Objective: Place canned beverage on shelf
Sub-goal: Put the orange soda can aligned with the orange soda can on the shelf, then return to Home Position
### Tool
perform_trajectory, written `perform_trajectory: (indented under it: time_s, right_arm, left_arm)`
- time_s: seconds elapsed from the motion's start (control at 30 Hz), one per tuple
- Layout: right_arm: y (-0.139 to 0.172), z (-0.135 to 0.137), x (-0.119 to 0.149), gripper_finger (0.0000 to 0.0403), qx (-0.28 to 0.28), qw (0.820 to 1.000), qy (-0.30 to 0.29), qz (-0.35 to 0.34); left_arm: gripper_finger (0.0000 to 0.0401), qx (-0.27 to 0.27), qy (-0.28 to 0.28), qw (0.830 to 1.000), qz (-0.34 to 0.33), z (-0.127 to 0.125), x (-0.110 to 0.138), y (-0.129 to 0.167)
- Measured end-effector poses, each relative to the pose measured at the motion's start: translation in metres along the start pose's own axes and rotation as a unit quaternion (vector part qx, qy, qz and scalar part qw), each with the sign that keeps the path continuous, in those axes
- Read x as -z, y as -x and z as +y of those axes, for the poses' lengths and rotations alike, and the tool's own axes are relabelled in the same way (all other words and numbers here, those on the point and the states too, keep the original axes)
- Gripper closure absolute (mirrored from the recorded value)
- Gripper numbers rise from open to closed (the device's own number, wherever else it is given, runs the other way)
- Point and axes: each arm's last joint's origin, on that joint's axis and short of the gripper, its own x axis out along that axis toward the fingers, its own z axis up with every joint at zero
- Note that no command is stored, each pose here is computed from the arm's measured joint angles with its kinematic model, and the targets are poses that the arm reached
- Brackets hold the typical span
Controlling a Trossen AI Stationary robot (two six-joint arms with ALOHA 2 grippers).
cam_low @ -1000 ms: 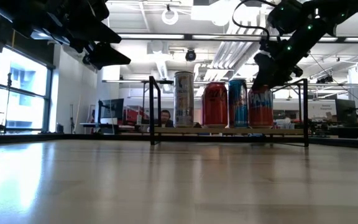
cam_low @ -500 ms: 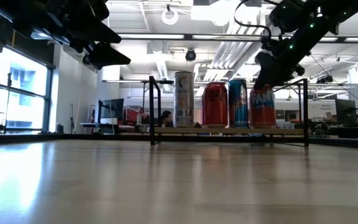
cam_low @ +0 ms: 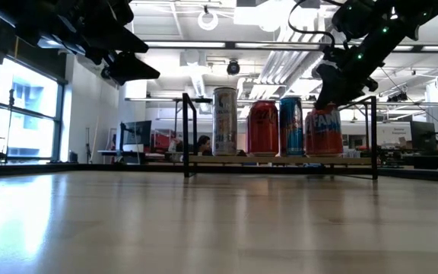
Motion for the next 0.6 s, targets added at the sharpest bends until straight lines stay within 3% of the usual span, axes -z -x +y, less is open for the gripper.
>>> perform_trajectory:
  time_s: [0.33,0.6]
  right_arm:
    - [0.005,-0.002,-0.002,0.0114,0.011,1.0,0.011,0.023]
    - [0.028,-0.005,-0.031,0.0112,0.01,1.0,0.019,0.021]
  left_arm:
    - [0.0076,0.0,0.0,1.0,0.0,0.0,0.0,0.0]
    - [0.0076,0.0,0.022,1.0,0.0,0.0,0.0,0.0]
